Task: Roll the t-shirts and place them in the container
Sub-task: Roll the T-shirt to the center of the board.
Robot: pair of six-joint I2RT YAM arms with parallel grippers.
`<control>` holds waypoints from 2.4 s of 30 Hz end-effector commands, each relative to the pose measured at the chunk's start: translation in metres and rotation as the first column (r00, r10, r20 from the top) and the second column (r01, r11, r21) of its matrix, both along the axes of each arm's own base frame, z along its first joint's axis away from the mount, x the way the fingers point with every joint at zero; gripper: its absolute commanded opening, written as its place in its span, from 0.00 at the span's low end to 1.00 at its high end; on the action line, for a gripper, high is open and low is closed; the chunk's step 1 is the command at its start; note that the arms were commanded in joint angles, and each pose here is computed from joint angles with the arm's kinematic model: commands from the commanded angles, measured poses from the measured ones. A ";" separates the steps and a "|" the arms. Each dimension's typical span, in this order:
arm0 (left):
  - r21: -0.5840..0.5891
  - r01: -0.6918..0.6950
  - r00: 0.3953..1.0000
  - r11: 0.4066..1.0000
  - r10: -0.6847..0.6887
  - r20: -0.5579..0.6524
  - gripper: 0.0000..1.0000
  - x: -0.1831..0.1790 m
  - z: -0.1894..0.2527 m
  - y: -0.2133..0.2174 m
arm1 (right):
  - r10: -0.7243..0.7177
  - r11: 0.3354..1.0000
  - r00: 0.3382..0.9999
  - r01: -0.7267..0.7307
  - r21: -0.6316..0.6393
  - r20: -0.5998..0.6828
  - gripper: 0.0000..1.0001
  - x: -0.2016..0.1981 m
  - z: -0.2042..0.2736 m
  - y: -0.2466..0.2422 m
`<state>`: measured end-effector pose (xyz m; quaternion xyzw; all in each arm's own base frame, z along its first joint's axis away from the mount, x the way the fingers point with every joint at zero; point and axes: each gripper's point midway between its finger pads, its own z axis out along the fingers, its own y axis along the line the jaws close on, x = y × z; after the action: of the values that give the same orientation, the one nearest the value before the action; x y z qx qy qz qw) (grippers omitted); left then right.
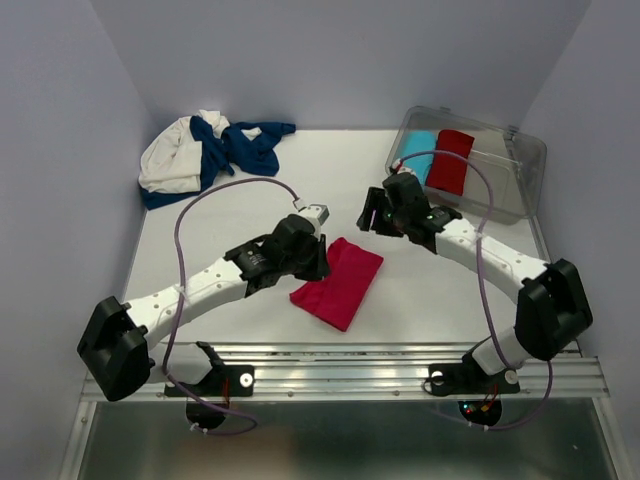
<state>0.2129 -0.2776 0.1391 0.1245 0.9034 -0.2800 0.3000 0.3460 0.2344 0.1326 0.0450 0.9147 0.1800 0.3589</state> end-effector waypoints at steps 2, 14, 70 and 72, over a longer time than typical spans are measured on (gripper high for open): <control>0.116 -0.060 0.996 0.991 0.052 0.066 0.45 0.000 0.009 0.005 | -0.128 0.992 0.988 0.129 -0.002 0.082 0.75 0.010 0.035 -0.056; 0.349 -0.017 0.996 0.937 -0.013 0.085 0.60 -0.035 -0.024 -0.055 | -0.231 0.973 0.973 0.231 0.018 0.011 0.92 -0.024 0.011 -0.111; -0.216 0.338 0.926 0.916 -0.365 -0.095 0.00 -0.066 -0.028 -0.084 | -0.212 0.976 0.976 0.214 0.035 -0.038 0.94 -0.044 0.000 -0.114; -0.248 0.336 0.925 0.908 -0.369 -0.096 0.00 -0.065 -0.026 -0.081 | -0.209 0.977 0.977 0.210 0.037 -0.037 0.94 -0.044 0.000 -0.114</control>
<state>0.1539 -0.3461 0.0760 0.2206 0.8932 -0.3445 0.1868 0.2970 0.1202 0.1185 0.1535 0.9142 0.1491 0.3442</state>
